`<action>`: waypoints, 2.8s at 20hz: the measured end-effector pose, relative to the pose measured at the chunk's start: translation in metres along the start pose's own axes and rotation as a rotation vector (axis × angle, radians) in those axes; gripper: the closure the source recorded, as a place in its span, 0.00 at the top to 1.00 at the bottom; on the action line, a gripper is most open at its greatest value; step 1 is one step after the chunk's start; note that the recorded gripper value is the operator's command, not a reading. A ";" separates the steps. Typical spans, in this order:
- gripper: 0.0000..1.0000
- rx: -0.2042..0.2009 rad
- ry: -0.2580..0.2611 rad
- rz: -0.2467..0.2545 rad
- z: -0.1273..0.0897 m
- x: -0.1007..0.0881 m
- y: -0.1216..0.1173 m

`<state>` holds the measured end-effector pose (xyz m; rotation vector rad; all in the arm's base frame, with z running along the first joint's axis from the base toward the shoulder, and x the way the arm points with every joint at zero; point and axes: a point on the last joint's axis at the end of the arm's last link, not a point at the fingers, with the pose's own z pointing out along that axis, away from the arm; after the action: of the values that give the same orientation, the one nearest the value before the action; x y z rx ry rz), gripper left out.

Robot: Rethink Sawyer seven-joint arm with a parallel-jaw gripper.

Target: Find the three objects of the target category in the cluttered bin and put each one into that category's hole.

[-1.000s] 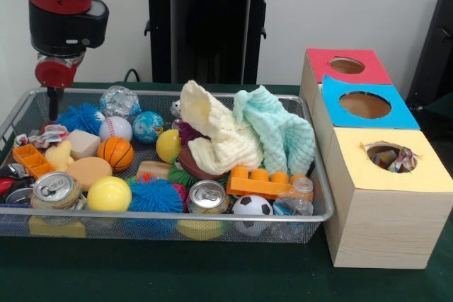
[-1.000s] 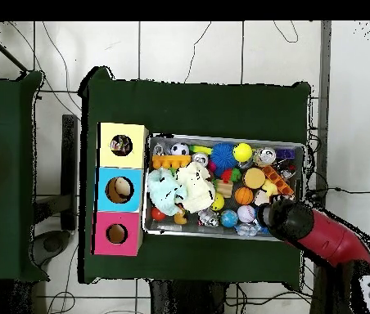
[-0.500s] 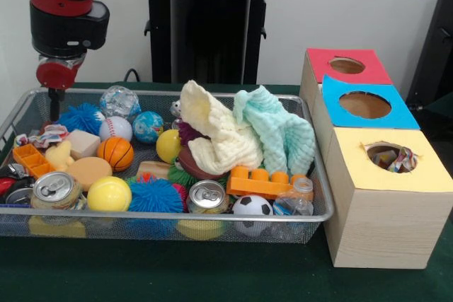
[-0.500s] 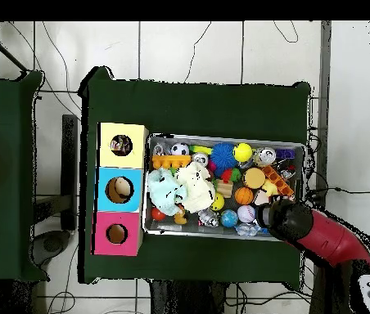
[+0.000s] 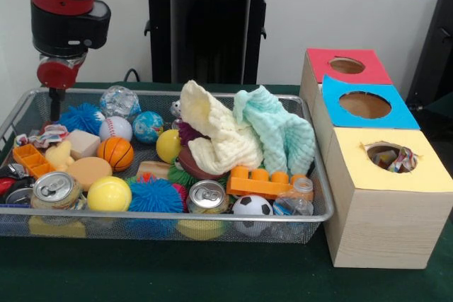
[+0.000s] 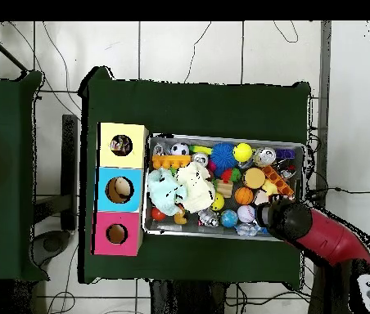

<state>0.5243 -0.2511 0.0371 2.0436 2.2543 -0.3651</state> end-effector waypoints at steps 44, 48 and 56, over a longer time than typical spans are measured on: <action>1.00 -0.076 0.102 -0.549 -0.039 0.014 0.080; 1.00 -0.096 0.101 -0.620 -0.043 0.022 0.087; 1.00 -0.112 0.097 -0.653 -0.045 0.026 0.092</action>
<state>0.6173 -0.2078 0.0632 1.2484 2.8790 -0.1659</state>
